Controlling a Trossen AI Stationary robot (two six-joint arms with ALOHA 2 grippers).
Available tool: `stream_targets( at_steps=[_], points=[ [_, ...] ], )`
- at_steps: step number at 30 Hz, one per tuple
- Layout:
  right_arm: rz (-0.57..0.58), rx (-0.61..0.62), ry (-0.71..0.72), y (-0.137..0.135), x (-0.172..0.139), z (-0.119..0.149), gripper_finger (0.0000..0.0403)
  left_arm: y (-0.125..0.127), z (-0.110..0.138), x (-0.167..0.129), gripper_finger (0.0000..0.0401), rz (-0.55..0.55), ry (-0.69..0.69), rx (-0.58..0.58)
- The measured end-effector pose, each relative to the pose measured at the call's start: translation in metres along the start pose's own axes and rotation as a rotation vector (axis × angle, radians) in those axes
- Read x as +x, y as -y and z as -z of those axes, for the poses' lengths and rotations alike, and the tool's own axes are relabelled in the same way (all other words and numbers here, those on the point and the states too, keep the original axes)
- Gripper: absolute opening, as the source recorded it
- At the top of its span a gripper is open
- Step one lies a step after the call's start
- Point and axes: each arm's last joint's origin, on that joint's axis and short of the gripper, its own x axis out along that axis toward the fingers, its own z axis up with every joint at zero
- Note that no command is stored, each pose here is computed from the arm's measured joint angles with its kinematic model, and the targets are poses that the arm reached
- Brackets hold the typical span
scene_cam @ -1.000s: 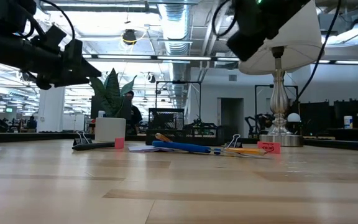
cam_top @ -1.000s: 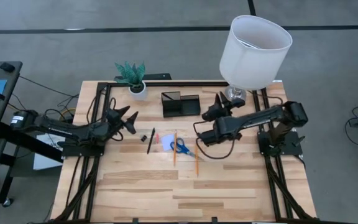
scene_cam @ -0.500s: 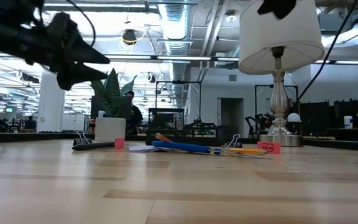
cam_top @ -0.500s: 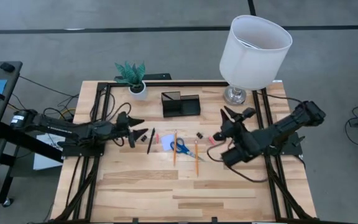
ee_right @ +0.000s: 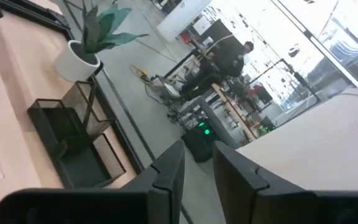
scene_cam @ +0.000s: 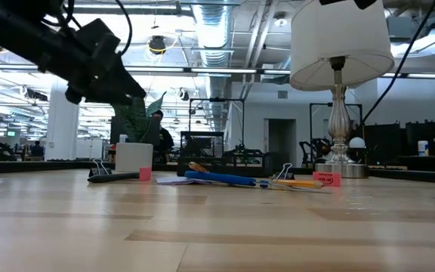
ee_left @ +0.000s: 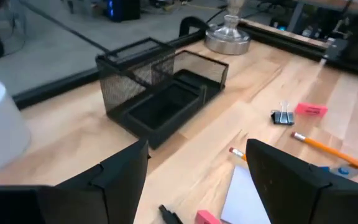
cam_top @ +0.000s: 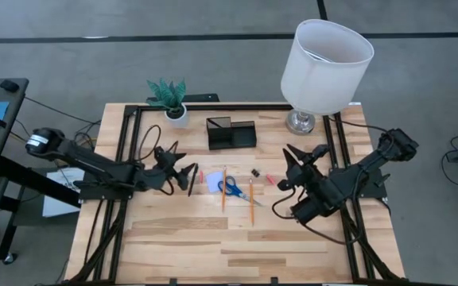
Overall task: Pick and place office supplies into organizer
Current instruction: Put the pen into the desk organizer
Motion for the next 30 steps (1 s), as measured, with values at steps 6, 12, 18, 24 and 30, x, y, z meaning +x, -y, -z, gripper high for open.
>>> stream_targets(
  at_steps=[6,12,18,24,30],
  points=[
    [0.003,-0.01,0.001,0.0,0.001,0.0,0.0077,0.0,0.012,0.008,0.0264,-0.087,-0.005,-0.055],
    [0.005,-0.026,0.002,0.0,0.001,0.0,0.0077,0.002,0.025,0.016,0.0264,-0.141,-0.01,-0.104],
    [0.007,-0.023,0.0,0.0,0.001,0.0,0.0077,0.007,0.031,0.021,0.0264,-0.126,-0.026,-0.158],
    [0.019,-0.012,-0.024,0.001,0.007,0.0,0.0077,0.021,0.023,0.018,0.0264,-0.09,-0.043,-0.135],
    [0.039,-0.008,-0.048,0.002,0.014,0.0,0.0077,0.042,0.019,0.001,0.0264,-0.05,-0.087,-0.1]
  ],
)
